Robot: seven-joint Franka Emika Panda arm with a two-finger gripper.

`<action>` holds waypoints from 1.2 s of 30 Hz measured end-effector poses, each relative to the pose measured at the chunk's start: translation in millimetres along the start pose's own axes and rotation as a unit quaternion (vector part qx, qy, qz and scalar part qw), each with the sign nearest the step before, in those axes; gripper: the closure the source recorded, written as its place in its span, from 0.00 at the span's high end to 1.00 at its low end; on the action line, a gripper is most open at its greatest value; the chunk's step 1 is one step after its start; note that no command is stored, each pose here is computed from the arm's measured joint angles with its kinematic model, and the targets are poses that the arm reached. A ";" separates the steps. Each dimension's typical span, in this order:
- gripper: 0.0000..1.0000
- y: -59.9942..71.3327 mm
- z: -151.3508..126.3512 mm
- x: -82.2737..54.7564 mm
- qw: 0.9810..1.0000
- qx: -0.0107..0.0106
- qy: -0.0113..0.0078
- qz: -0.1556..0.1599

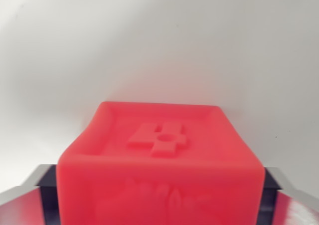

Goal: Destack cube

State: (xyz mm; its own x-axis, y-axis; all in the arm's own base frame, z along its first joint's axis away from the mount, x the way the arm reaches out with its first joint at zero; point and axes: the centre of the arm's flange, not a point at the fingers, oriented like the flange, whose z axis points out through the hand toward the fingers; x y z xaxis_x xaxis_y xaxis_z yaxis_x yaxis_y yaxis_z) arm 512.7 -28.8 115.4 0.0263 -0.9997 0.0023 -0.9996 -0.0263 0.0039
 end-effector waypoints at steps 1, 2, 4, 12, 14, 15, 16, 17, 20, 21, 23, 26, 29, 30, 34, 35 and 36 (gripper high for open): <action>1.00 0.0 0.0 0.0 1.000 0.000 0.000 0.000; 1.00 0.0 0.0 0.0 1.000 0.000 0.000 0.000; 1.00 0.0 0.0 0.0 1.000 0.000 0.000 0.000; 1.00 0.0 0.0 0.0 1.000 0.000 0.000 0.000; 1.00 0.0 0.0 0.0 1.000 0.000 0.000 0.000; 1.00 0.0 0.0 0.0 1.000 0.000 0.000 0.000; 1.00 0.0 0.0 0.0 1.000 0.000 0.000 0.000; 1.00 0.0 0.0 0.0 1.000 0.000 0.000 0.000; 1.00 0.0 -0.1 -0.1 1.000 0.000 0.000 0.000; 1.00 -0.1 -0.2 -0.1 1.000 0.000 0.000 0.000; 1.00 -0.2 -0.8 -0.1 1.000 0.000 0.000 0.000; 1.00 -0.5 -4.1 -0.1 1.000 0.001 0.000 0.000; 1.00 -0.9 -9.2 0.1 1.000 0.002 0.000 0.000; 1.00 -1.1 -11.2 0.1 1.000 0.002 -0.001 0.001; 1.00 -1.1 -20.1 0.1 1.000 0.002 -0.001 0.001; 1.00 -1.0 -22.9 0.1 1.000 0.002 -0.001 0.001; 1.00 -0.9 -25.7 0.1 1.000 0.002 -0.001 0.001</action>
State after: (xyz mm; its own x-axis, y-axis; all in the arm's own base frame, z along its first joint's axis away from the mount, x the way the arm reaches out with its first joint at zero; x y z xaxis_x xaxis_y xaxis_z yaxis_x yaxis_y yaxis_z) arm 513.8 -28.9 141.1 0.0248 -0.9997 0.0000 -0.9997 -0.0248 -0.0009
